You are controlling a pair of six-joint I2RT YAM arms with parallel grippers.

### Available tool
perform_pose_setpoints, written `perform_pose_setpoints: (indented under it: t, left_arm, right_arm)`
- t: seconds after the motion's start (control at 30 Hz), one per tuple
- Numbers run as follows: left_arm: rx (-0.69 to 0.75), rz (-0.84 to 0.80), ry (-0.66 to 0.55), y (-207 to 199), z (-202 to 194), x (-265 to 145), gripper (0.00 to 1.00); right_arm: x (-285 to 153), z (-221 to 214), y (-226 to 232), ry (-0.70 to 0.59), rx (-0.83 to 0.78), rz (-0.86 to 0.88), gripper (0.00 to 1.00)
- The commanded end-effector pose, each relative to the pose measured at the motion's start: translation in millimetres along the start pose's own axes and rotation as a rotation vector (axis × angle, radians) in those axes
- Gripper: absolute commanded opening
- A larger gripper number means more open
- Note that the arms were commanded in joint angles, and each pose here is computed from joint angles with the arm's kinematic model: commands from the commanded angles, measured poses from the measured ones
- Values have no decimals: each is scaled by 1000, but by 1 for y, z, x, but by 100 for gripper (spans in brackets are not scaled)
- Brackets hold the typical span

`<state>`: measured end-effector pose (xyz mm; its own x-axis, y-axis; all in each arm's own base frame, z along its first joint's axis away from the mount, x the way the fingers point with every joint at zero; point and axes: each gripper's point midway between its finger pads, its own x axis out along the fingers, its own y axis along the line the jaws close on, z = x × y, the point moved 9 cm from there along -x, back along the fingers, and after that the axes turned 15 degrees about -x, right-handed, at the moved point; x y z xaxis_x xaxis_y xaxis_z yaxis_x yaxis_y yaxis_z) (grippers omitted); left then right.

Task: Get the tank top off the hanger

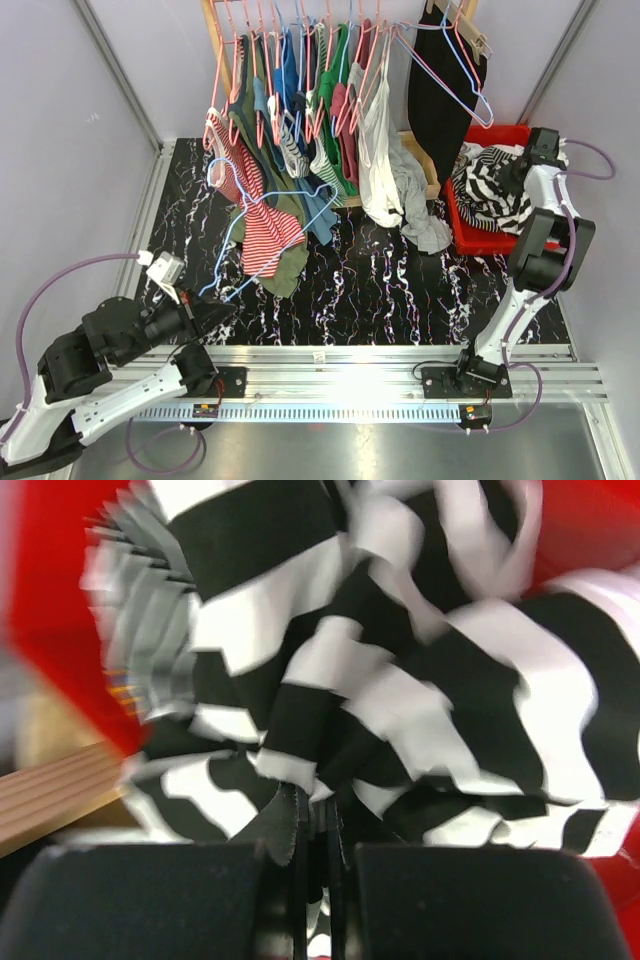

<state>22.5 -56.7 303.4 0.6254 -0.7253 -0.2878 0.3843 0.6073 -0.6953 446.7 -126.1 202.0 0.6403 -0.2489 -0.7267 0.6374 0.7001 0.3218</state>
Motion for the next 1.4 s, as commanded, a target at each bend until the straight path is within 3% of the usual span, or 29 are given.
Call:
perform_pose_setpoints:
  t: [0.0,0.17,0.23,0.27,0.3,0.33,0.4,0.5,0.57,0.73,0.8,0.83,0.9,0.93,1.0,1.03,1.17,1.23,1.3,1.37]
  left_arm:
    - [-30,-89,-32,-8,3,-4,0]
    - [-33,-112,-7,-5,-5,2,0]
    - [-18,-121,15,-6,-6,3,0]
    - [-12,-121,25,-7,-6,3,0]
    - [2,-124,30,-7,-6,2,0]
    - [7,-111,40,-6,-6,3,0]
    - [15,-111,39,-6,-6,0,0]
    - [-1,-137,35,-6,-7,-6,0]
    - [-14,-137,39,-3,-10,-12,0]
    - [-52,-202,145,-2,-23,-26,0]
    - [-67,-238,183,-2,-28,-32,0]
    - [-71,-258,189,-1,-29,-36,0]
    - [-86,-301,213,0,-33,-43,0]
    - [-94,-311,222,1,-34,-44,0]
    - [-120,-363,255,2,-37,-48,0]
    - [-132,-382,261,3,-38,-49,0]
    - [-205,-459,249,11,-37,-57,0]
    - [-266,-510,255,16,-33,-62,0]
    - [-293,-531,288,18,-34,-61,0]
    - [-288,-526,304,18,-33,-62,0]
  right_arm:
    - [12,-4,-11,11,0,-76,0]
    - [55,-41,-38,219,-82,-246,0]
    - [49,-43,-38,220,-81,-226,13]
    - [42,-40,-35,196,-71,-199,38]
    - [33,-43,-36,191,-65,-188,50]
    - [4,-25,-25,105,-56,-139,62]
    - [-27,-13,-22,35,-32,-131,99]
    - [-107,-2,-23,-101,-17,-93,100]
    - [-137,-9,-25,-131,-4,-44,100]
    - [-235,-69,-39,-163,-68,231,100]
    - [-253,-110,-43,-77,-108,421,100]
    - [-286,-127,-41,-104,-155,614,100]
    - [-307,-163,-48,-87,-166,803,100]
    - [-322,-175,-45,-47,-215,987,100]
    - [-329,-199,-45,85,-209,1173,100]
    - [-340,-201,-42,99,-281,1313,100]
    - [-357,-220,-39,201,-510,1508,100]
    - [-375,-228,-32,322,-610,1628,100]
    - [-386,-220,-23,260,-731,1627,100]
    - [-386,-229,-22,337,-798,1577,100]
